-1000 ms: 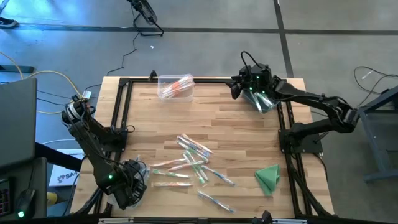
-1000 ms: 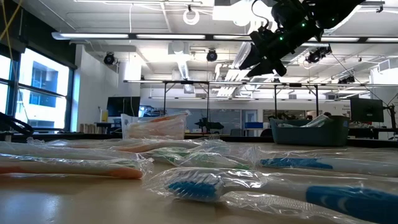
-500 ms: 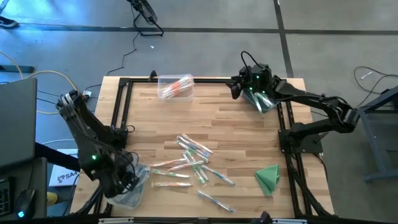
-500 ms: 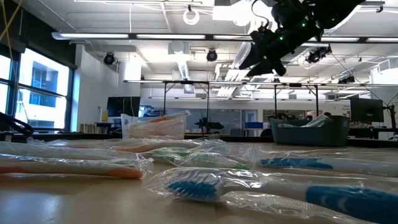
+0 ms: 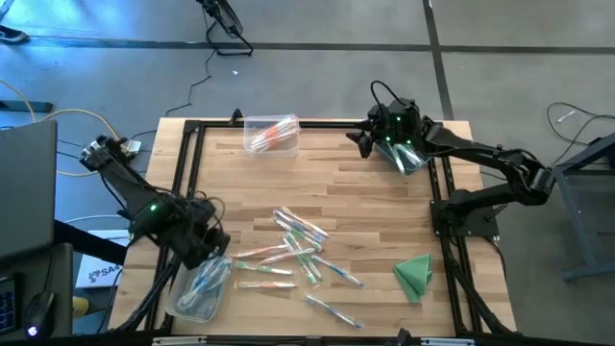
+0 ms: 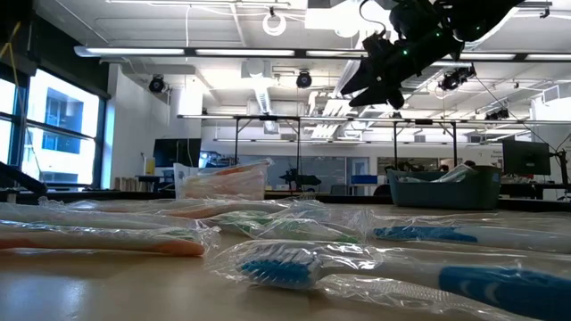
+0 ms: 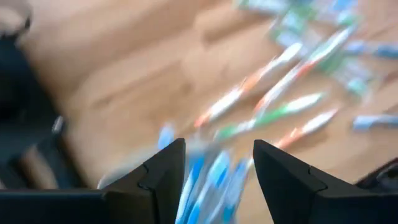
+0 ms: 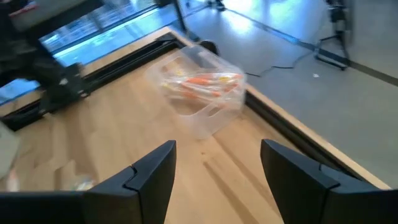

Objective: Pick & Place Toothbrushes
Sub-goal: Put the orange toothbrush into the transparent bin

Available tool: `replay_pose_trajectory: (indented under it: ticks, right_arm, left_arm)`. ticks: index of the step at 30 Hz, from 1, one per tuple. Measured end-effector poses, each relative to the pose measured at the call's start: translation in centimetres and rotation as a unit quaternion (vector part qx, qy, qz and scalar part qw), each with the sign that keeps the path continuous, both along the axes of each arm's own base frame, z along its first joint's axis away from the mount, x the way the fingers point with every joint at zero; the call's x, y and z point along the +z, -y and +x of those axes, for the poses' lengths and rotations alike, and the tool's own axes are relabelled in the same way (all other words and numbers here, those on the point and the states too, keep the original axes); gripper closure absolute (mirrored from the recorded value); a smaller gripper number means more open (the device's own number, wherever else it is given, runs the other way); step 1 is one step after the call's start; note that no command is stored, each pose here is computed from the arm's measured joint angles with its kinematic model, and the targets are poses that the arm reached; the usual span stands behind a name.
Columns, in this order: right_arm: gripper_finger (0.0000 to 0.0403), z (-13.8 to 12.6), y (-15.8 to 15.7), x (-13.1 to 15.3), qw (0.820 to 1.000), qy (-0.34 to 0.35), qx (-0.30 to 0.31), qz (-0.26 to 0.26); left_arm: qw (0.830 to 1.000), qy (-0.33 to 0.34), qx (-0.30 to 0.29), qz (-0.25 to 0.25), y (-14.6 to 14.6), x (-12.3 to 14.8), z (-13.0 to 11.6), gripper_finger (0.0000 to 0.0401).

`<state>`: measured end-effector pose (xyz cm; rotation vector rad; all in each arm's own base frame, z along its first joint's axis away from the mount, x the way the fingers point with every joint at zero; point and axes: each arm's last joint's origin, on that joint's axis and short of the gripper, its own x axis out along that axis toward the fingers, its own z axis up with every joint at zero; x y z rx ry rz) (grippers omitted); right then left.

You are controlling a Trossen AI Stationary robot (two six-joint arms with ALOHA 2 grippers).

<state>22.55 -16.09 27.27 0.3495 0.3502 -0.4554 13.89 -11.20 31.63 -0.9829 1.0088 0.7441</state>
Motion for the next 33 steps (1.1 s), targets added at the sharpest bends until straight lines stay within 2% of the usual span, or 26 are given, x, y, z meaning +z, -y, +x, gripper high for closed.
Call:
replay_pose_trajectory:
  ticks: [7, 11, 18, 23, 33]
  right_arm:
    - [0.0177, 0.1, -0.2, 0.0, 0.999, -0.002, 0.036, -0.01]
    - [0.0177, 0.0, -0.3, -0.1, 0.998, -0.01, 0.054, -0.018]
    - [0.0177, -0.1, -0.3, -0.4, 0.997, -0.027, 0.073, -0.024]
    - [0.0177, -0.1, -0.4, -0.4, 0.996, -0.031, 0.08, -0.032]
    - [0.0177, -0.1, -0.4, -0.4, 0.995, -0.035, 0.085, -0.043]
  left_arm:
    - [0.993, 0.048, 0.005, 0.106, -2.7, 0.3, 2.1, 0.0219]
    - [0.985, 0.075, -0.008, 0.153, -3.9, 0.6, 3.4, 0.0242]
    - [0.975, 0.108, -0.045, 0.187, -5.6, 1.0, 6.0, 0.0304]
    - [0.969, 0.095, -0.07, 0.219, -7.0, 0.4, 7.9, 0.0336]
    - [0.974, 0.04, -0.109, 0.194, -10.0, -1.3, 10.3, 0.0363]
